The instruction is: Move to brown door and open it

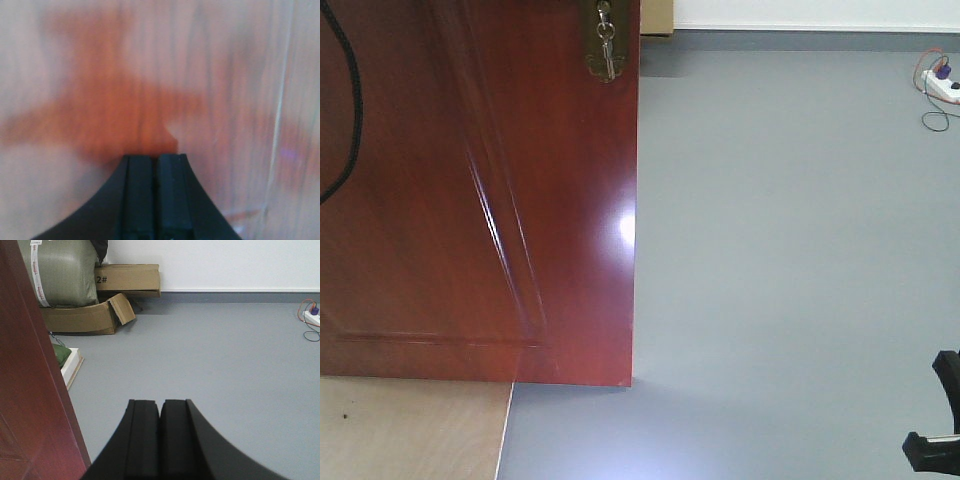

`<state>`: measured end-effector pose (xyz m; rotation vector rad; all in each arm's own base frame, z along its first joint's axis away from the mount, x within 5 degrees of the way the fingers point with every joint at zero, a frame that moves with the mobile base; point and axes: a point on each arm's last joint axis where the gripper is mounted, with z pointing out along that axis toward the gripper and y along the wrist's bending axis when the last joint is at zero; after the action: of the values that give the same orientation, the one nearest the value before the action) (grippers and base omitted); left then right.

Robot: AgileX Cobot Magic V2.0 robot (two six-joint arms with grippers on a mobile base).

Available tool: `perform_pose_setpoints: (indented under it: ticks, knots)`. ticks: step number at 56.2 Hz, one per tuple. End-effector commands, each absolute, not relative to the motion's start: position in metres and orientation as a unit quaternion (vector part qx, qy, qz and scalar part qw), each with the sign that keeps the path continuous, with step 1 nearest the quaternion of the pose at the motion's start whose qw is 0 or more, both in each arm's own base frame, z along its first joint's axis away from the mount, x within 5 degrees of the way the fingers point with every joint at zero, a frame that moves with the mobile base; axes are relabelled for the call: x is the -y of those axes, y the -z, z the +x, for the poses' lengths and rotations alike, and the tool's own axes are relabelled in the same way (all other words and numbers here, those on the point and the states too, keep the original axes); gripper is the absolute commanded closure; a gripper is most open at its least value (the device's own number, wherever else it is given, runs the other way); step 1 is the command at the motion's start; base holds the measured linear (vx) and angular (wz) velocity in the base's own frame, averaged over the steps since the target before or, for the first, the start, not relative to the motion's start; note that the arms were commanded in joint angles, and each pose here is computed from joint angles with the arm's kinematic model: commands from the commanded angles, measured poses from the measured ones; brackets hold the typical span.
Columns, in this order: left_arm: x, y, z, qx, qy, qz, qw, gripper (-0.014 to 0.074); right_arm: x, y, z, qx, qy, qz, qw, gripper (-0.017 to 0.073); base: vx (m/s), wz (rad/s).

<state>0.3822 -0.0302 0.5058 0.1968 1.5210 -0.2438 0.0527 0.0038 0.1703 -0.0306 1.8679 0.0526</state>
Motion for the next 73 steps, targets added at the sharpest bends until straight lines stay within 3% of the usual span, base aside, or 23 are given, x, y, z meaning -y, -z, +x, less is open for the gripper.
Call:
perform_pose_setpoints:
  ticks: [1,61,73]
  knots:
    - [0.0272,-0.5368,0.3611,-0.641,0.109,0.067,0.757,0.06,-0.0032,-0.1758,0.0543,-0.78,-0.018,-0.014,0.625,0.0559,0.09,0.03]
    - [0.0269,-0.5369,0.3612,-0.64,0.109,0.066,0.758,0.06,-0.0032,-0.1758,0.0543,-0.78,-0.018,-0.014,0.625,0.0559,0.02,0.01]
    - [0.021,-0.5406,0.3567,-0.642,0.075,0.052,0.761,0.06,-0.0032,-0.1758,0.0543,-0.78,-0.018,-0.014,0.625,0.0559,0.0,0.0]
